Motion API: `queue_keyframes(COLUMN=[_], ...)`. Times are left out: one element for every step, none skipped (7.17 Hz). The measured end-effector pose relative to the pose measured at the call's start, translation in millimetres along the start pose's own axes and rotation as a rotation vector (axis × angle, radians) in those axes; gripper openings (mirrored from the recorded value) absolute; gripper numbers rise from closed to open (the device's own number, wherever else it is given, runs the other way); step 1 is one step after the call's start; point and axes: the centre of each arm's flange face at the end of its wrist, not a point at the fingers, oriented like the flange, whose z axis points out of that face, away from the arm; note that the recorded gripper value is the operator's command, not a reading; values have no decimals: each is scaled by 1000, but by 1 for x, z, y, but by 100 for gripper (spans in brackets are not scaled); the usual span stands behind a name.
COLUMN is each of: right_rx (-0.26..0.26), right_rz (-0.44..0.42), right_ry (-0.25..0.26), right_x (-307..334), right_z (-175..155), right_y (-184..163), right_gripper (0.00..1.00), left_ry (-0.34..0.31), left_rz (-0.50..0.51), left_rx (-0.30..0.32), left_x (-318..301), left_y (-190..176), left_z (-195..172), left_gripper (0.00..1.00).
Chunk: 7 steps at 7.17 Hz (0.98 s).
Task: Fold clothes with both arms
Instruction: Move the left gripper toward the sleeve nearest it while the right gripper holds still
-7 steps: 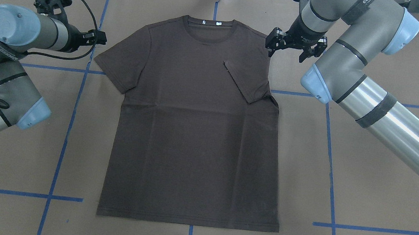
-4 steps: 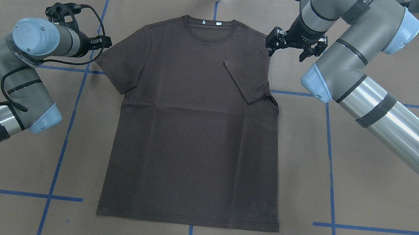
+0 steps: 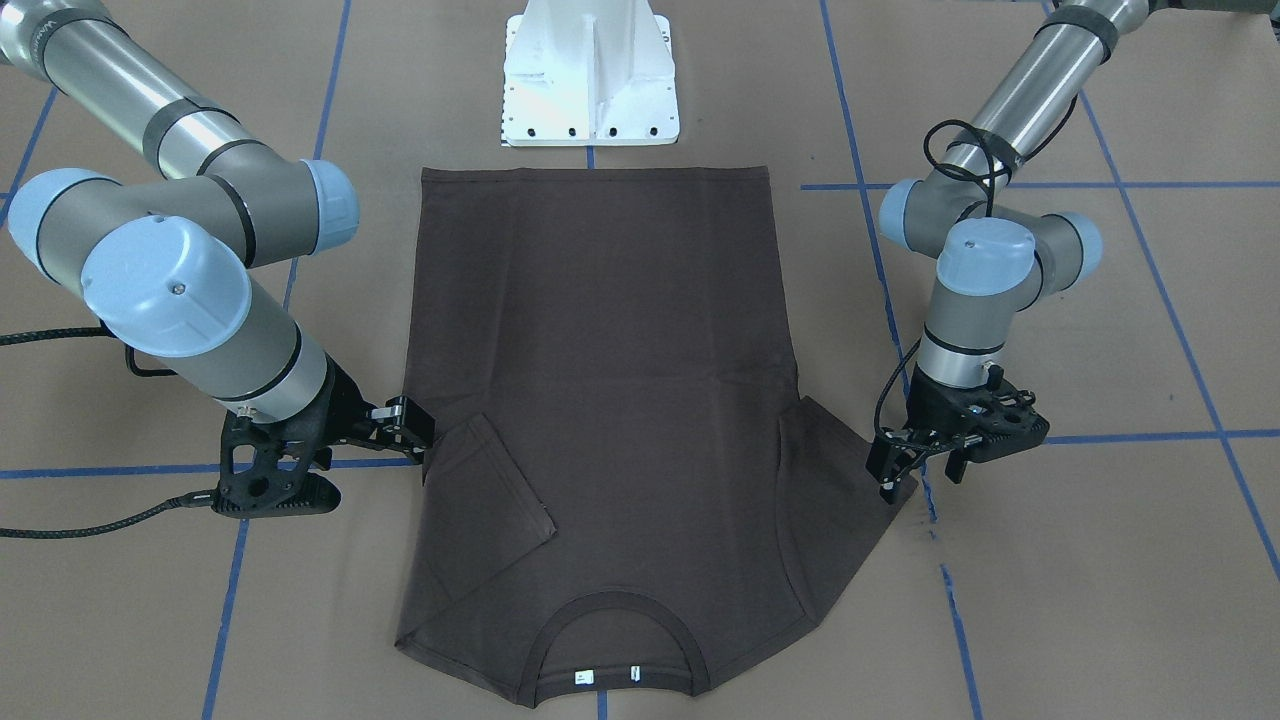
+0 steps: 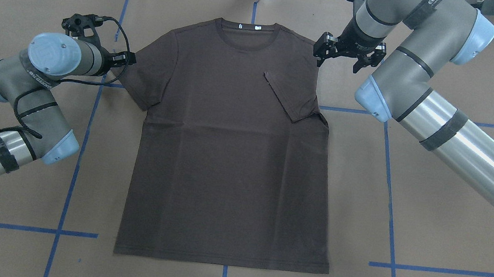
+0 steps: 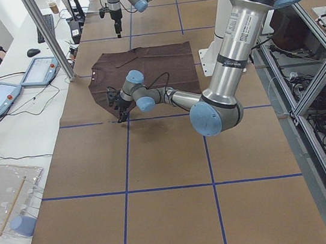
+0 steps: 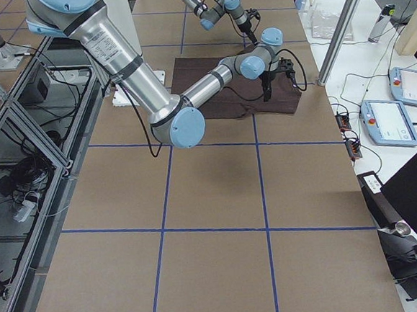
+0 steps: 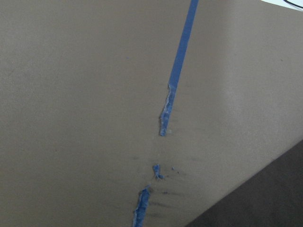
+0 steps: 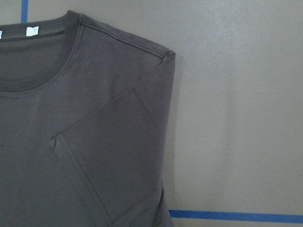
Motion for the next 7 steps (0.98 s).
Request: queue_keyframes(right_rx=[0, -1, -1, -1, -1, -1, -1], right_rz=[2, 3, 4, 4, 4, 4, 4], right_ry=[2, 4, 5, 5, 5, 5, 5], right_x=[1, 2, 2, 2, 2, 2, 2], right_z=[1, 2, 2, 2, 2, 2, 2], right_y=[-1, -1, -1, -1, -1, -1, -1], right_gripper=[100, 100, 100, 100, 100, 100, 100], left_ry=[-2, -2, -2, -3, -2, 0, 2], left_rz=[3, 4, 6, 8, 11, 13, 14], left_rx=[-3, -4, -5, -5, -5, -6, -7], left_x=[1, 1, 2, 2, 2, 4, 6], left_y=[3, 3, 4, 4, 3, 4, 3], left_z=[2, 2, 2, 3, 2, 1, 0], left_gripper=[80, 61, 42, 22, 4, 0, 0])
